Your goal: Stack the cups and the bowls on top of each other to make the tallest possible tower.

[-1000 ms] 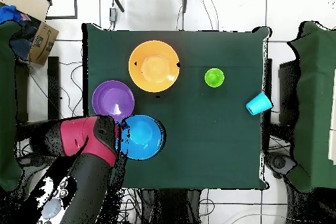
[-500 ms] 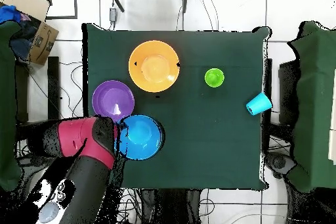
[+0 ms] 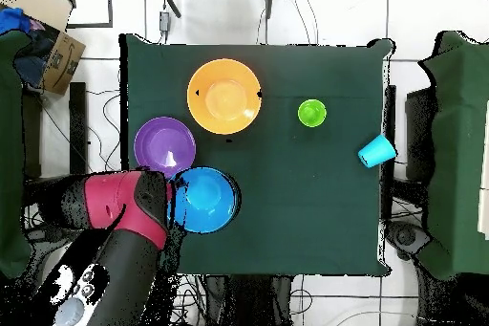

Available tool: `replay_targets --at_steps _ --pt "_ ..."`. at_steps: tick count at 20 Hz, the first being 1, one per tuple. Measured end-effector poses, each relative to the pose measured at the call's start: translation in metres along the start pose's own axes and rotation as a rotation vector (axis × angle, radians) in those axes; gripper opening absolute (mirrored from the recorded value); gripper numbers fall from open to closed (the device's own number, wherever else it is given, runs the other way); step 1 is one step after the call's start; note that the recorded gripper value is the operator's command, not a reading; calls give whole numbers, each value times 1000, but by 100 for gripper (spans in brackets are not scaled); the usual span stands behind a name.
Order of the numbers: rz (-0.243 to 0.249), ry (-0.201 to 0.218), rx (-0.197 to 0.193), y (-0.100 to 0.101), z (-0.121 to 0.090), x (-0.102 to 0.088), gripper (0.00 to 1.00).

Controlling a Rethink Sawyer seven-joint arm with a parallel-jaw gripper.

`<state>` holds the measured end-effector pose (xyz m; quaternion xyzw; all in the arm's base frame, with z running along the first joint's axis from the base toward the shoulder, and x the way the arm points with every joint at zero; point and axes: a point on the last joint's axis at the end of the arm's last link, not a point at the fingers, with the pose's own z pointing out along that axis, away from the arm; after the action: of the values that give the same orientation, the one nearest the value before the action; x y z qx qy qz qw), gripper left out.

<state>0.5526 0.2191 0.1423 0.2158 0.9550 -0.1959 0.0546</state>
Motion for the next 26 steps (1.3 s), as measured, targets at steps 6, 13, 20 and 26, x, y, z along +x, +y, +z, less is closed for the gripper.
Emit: replay_targets --at_steps 6,13,20,26 --pt "12 5 -8 2 -2 -1 0" --pt "17 9 -12 3 -2 0 0" --pt "16 11 -9 2 -2 3 0" --pt "8 9 -6 4 -3 9 0"
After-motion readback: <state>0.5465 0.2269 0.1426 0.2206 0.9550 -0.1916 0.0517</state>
